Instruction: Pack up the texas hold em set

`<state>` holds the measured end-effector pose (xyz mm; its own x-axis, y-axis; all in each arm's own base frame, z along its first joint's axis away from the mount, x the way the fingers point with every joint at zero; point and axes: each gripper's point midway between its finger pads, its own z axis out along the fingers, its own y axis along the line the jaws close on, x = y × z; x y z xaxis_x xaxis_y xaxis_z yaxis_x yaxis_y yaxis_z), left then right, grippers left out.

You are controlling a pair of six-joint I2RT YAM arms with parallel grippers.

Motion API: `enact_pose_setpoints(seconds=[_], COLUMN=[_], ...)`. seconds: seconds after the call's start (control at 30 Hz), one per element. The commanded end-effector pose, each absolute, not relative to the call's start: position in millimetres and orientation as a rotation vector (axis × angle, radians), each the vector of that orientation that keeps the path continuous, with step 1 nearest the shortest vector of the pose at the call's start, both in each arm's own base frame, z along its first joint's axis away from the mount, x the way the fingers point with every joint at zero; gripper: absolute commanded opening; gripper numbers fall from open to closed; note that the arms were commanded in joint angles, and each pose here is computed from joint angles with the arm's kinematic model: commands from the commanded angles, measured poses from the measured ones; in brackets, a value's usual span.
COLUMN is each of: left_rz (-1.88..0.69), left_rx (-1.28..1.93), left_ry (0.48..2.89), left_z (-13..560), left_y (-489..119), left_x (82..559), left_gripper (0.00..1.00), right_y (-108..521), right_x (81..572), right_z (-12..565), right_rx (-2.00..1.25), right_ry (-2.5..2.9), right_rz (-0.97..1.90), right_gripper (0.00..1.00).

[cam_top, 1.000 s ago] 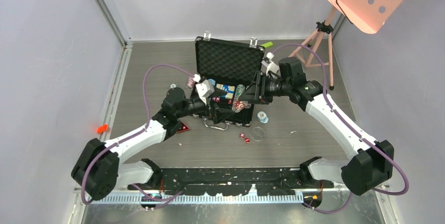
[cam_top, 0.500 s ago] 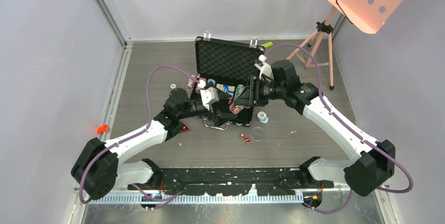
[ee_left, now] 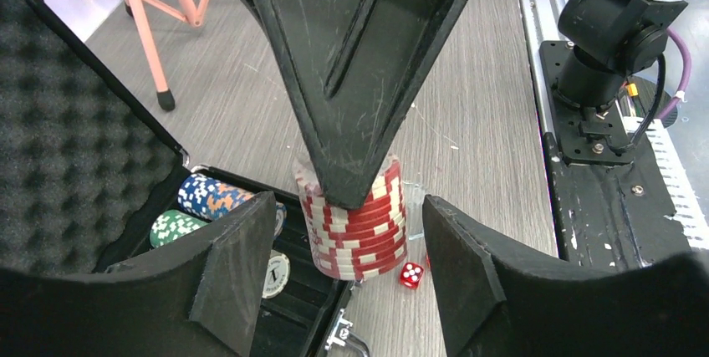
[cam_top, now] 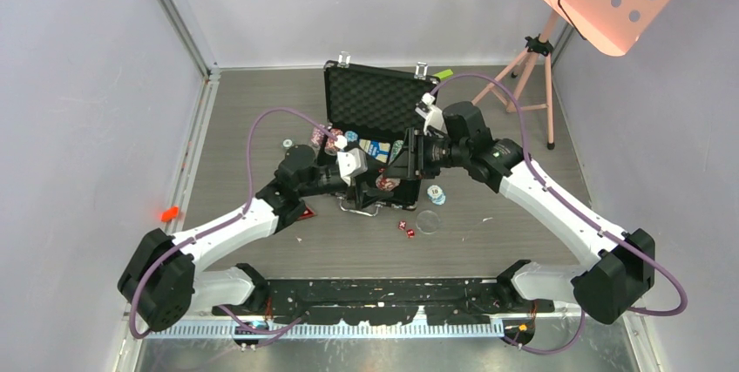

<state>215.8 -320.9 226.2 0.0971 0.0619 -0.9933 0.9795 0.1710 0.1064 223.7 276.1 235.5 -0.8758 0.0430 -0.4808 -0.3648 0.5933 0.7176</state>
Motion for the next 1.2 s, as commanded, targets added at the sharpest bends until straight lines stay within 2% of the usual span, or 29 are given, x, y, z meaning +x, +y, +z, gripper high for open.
enact_pose_setpoints(seconds=[0.0, 0.07, 0.13, 0.27, 0.33, 0.37, 0.4, 0.5, 0.57, 0.73, 0.97, 1.07, 1.17], left_rz=[-0.970, -0.970, -0.969, -0.973, -0.971, -0.961, -0.951, -0.915, -0.889, -0.745, -0.331, -0.256, -0.305], left_rx=[1.192, 1.190, 1.190, 1.200, 1.185, 1.177, 1.173, 1.161, 1.137, 0.866, 0.485, 0.473, 0.515], left_ry=[1.158, 1.158, 1.155, 1.157, 1.160, 1.166, 1.178, 1.218, 1.234, 1.419, 1.746, 1.823, 1.860], left_z=[251, 251, 252, 250, 253, 253, 253, 249, 248, 241, 211, 195, 187], left_y=[-326, -325, -325, -324, -323, -322, -320, -314, -309, -282, -212, -203, -215], left_x=[214, 214, 213, 211, 211, 212, 213, 215, 218, 250, 303, 309, 307], left_gripper=[0.66, 0.65, 0.59, 0.38, 0.24, 0.19, 0.14, 0.07, 0.02, 0.00, 0.00, 0.00, 0.00], right_y=[288, 289, 290, 292, 291, 288, 285, 271, 265, 241, 210, 200, 193], right_x=[234, 234, 235, 234, 233, 234, 235, 239, 242, 252, 253, 252, 252], right_z=[272, 270, 269, 271, 273, 273, 273, 273, 273, 273, 266, 264, 255], right_rx=[-0.290, -0.286, -0.277, -0.270, -0.273, -0.266, -0.274, -0.235, -0.199, -0.076, 0.038, 0.071, 0.114], right_ry=[2.232, 2.241, 2.246, 2.235, 2.229, 2.236, 2.235, 2.232, 2.220, 2.179, 2.120, 2.100, 2.110], right_rz=[1.260, 1.258, 1.261, 1.280, 1.283, 1.258, 1.227, 1.128, 1.092, 0.953, 0.819, 0.787, 0.756], right_gripper=[0.35, 0.35, 0.35, 0.36, 0.45, 0.54, 0.58, 0.78, 0.86, 0.89, 0.87, 0.85, 0.85])
